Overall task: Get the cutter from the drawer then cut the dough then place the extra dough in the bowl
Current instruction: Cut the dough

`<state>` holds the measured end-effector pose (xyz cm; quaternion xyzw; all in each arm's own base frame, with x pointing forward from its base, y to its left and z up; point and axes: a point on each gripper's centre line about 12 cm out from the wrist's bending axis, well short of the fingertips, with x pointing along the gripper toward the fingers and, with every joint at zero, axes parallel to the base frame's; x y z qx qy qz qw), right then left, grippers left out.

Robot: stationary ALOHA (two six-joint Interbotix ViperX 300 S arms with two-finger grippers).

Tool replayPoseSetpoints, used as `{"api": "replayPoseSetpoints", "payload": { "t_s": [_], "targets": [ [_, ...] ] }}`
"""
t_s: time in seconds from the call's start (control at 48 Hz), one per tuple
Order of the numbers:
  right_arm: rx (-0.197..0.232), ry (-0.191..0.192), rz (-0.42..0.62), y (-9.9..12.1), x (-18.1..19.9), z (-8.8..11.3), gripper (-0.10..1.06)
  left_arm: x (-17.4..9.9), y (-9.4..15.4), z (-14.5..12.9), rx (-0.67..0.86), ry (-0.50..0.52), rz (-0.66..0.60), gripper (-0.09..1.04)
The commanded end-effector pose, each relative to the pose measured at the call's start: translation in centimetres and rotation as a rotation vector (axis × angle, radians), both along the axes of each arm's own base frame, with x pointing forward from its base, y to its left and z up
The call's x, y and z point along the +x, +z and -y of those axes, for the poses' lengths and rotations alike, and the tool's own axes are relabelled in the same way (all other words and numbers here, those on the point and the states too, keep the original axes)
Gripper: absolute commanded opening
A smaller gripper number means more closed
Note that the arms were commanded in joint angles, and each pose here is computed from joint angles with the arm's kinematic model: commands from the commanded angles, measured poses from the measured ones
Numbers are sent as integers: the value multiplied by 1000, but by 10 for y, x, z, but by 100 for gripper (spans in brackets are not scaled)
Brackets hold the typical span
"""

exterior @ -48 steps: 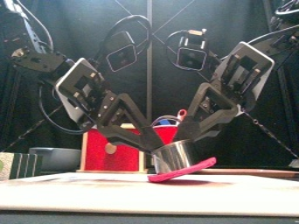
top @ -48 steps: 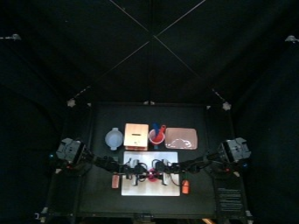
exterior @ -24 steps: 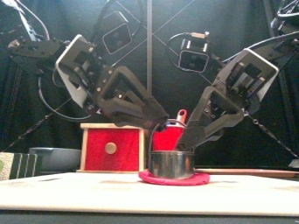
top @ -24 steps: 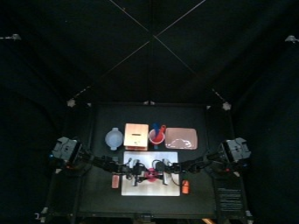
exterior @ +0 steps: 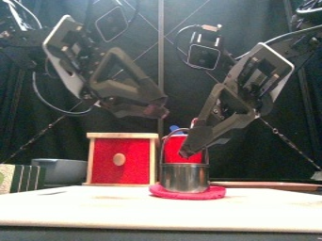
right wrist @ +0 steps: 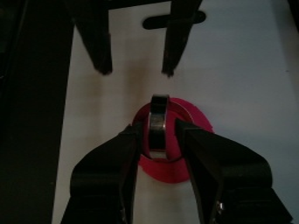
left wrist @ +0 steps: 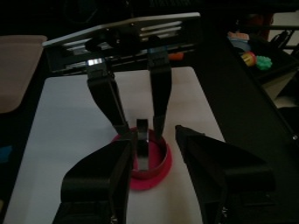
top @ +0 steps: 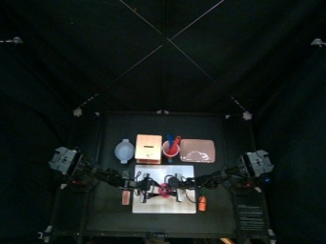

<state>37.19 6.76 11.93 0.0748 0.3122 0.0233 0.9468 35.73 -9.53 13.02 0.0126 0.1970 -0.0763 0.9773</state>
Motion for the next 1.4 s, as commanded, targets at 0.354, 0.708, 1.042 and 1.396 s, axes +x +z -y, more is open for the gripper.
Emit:
{"api": "replayPoseSetpoints", "payload": {
  "t_s": [0.354, 0.708, 1.042, 1.396],
  "targets": [
    [21, 6, 44, 29, 8, -2, 74, 11, -29, -4, 3, 64, -37, 58],
    [30, 24, -20, 40, 17, -2, 74, 16, -49, -19, 15, 106, -83, 57],
    [12, 48, -85, 52, 27, 4, 74, 17, -55, -26, 14, 133, -94, 57],
    [25, 45, -121, 51, 30, 4, 71, 18, -65, -26, 15, 138, -117, 45]
  ]
}}
